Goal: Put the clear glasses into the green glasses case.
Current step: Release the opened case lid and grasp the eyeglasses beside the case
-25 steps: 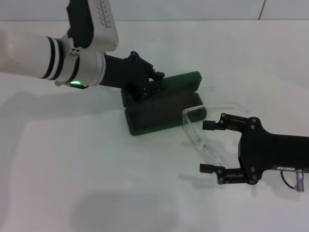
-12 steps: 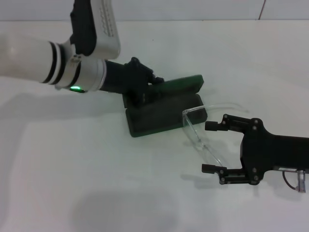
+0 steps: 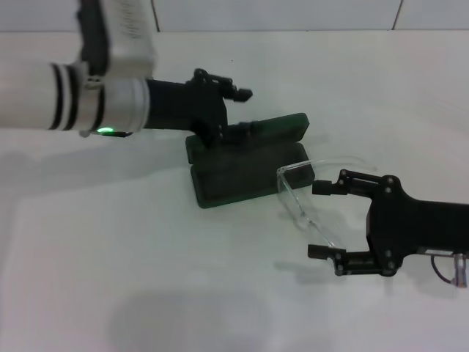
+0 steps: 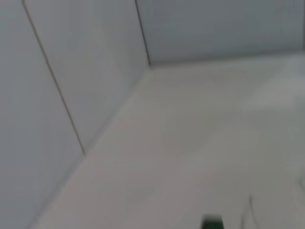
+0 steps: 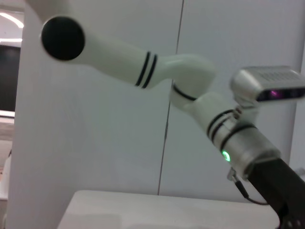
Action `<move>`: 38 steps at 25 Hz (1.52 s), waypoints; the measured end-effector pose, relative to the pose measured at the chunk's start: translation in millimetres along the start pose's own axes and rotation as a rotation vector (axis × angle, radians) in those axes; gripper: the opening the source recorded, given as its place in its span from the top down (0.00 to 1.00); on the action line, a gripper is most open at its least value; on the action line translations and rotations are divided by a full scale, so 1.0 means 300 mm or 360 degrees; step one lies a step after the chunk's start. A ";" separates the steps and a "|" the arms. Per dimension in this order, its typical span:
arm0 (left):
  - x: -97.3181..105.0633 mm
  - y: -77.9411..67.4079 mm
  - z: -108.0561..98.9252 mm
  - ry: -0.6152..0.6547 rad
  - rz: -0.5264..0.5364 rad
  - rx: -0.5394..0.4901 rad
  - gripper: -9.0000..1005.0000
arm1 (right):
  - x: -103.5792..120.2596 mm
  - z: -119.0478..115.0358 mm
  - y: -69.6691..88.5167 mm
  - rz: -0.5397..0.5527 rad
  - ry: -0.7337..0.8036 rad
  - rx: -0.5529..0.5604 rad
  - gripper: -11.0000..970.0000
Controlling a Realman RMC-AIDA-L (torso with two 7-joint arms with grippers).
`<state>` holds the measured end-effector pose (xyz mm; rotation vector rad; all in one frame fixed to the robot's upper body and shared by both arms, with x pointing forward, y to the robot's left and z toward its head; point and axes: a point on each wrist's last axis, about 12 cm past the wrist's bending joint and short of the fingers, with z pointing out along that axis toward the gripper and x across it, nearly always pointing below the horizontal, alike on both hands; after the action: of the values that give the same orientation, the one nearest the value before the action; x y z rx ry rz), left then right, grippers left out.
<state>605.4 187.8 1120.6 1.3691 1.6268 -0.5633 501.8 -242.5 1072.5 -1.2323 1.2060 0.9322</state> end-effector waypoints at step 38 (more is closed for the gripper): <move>0.254 -0.250 -0.209 -0.0641 -0.0290 -0.0256 0.47 | -0.321 0.214 -0.253 0.0764 0.1447 0.0119 0.28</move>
<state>515.5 257.1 1071.0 0.9244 1.4364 -0.7454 569.8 -181.2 1176.2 -1.3735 2.3056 0.6357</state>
